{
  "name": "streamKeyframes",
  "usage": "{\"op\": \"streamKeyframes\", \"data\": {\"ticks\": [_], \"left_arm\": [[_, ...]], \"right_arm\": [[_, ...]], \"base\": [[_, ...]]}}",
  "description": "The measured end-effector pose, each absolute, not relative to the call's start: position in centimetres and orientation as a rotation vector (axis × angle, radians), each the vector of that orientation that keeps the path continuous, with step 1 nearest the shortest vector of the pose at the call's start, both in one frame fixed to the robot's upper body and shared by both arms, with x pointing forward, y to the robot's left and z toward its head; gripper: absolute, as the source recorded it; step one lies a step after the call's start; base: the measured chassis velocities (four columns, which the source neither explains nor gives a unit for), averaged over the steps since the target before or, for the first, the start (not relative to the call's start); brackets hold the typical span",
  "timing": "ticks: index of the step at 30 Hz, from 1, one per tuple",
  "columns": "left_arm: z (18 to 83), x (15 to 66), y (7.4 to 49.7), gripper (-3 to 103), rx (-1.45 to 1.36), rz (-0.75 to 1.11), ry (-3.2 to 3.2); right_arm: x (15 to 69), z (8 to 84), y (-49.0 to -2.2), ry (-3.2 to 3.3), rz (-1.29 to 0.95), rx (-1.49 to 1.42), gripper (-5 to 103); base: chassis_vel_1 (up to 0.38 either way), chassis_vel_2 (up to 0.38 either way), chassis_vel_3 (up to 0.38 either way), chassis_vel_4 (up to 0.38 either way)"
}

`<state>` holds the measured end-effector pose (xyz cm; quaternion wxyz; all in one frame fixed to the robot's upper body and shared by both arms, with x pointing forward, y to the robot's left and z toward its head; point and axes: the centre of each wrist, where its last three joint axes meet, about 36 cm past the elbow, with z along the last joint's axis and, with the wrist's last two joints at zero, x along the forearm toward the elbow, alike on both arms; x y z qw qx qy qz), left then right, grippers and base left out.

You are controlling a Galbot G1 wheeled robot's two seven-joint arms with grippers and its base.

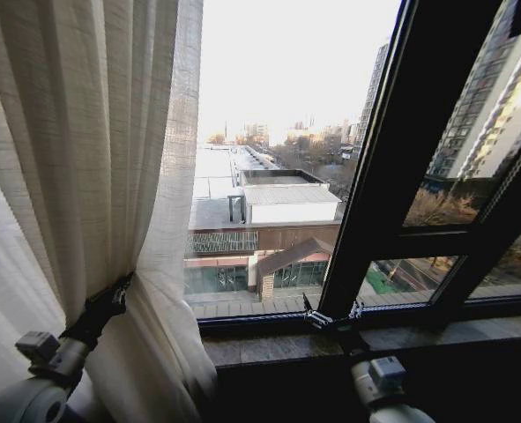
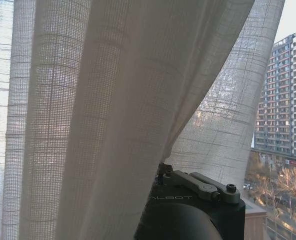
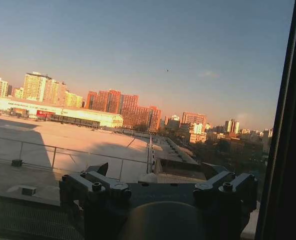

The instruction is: Open the curtains by pulling them apart, changing their state from closed to fully open.

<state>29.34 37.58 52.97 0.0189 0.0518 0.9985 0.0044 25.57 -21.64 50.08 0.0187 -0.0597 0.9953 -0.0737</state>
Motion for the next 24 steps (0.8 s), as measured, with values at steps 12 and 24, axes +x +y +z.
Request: {"op": "streamKeyframes", "data": {"ticks": [12,24], "left_arm": [[52.9,29.2,38.4,0,0.108,0.021,3.096],[53.5,28.8,49.2,0,-0.631,0.093,3.029]], "right_arm": [[25.7,49.8,-21.6,3.098,-0.226,-0.187,100],[26.0,49.2,-21.0,3.103,-0.22,-0.243,100]], "base": [[0.067,0.055,-0.058,-0.08],[-0.013,-0.018,0.013,0.01]]}}
